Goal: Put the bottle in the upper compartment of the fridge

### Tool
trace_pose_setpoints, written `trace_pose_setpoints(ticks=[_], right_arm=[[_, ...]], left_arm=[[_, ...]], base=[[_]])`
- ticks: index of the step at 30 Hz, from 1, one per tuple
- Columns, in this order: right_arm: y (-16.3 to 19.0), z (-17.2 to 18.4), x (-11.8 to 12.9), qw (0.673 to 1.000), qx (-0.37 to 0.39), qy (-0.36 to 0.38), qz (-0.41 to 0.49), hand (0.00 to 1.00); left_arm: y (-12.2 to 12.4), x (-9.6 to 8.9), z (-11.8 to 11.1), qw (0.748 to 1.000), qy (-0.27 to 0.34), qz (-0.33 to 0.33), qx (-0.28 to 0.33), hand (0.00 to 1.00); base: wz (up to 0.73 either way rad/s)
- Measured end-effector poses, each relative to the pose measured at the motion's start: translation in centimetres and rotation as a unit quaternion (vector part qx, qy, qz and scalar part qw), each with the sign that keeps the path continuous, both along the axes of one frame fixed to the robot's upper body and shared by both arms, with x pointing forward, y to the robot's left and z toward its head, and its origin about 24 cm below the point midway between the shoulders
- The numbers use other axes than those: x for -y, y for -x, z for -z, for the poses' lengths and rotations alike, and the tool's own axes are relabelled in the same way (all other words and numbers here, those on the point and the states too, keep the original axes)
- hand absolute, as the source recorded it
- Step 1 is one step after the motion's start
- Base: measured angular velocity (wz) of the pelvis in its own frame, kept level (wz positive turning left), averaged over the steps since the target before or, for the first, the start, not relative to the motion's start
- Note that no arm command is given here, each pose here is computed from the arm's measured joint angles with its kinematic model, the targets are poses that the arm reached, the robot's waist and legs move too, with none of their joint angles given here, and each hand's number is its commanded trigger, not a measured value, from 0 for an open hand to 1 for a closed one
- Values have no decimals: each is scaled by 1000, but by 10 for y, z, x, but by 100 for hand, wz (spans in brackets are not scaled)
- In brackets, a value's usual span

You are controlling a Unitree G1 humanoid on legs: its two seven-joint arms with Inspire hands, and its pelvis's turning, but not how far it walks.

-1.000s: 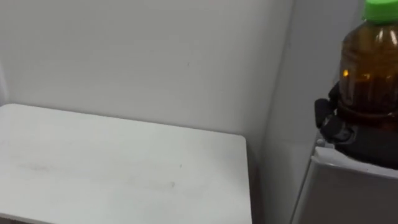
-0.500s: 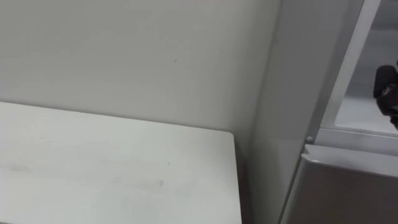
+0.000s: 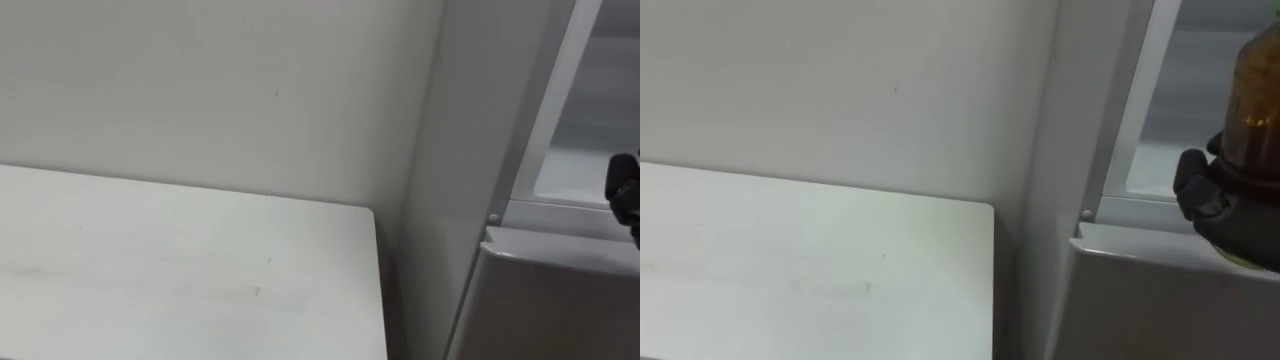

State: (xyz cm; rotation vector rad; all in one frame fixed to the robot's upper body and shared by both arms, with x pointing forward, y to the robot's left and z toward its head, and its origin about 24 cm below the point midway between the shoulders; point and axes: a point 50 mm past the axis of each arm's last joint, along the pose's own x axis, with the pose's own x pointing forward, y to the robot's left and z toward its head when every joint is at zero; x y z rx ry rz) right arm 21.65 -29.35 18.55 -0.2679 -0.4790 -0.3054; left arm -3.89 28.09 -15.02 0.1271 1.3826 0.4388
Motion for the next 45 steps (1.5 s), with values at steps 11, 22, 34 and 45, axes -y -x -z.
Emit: trace_pose_setpoints(ticks=[11,22,34,45], right_arm=[[-9,23,19,996,-52,-54,43,100],[-29,6,27,989,2,-125,79,100],[-53,7,45,974,-3,-186,127,100],[-66,1,69,967,-42,-188,165,100]], left_arm=[[1,0,1,1000,1,0,-8,0],[-1,2,1,1000,8,11,-9,0],[-2,1,0,1000,6,16,-18,0],[3,-7,-3,1000,-14,-6,-24,0]], base=[[0],[1],[5],[7]])
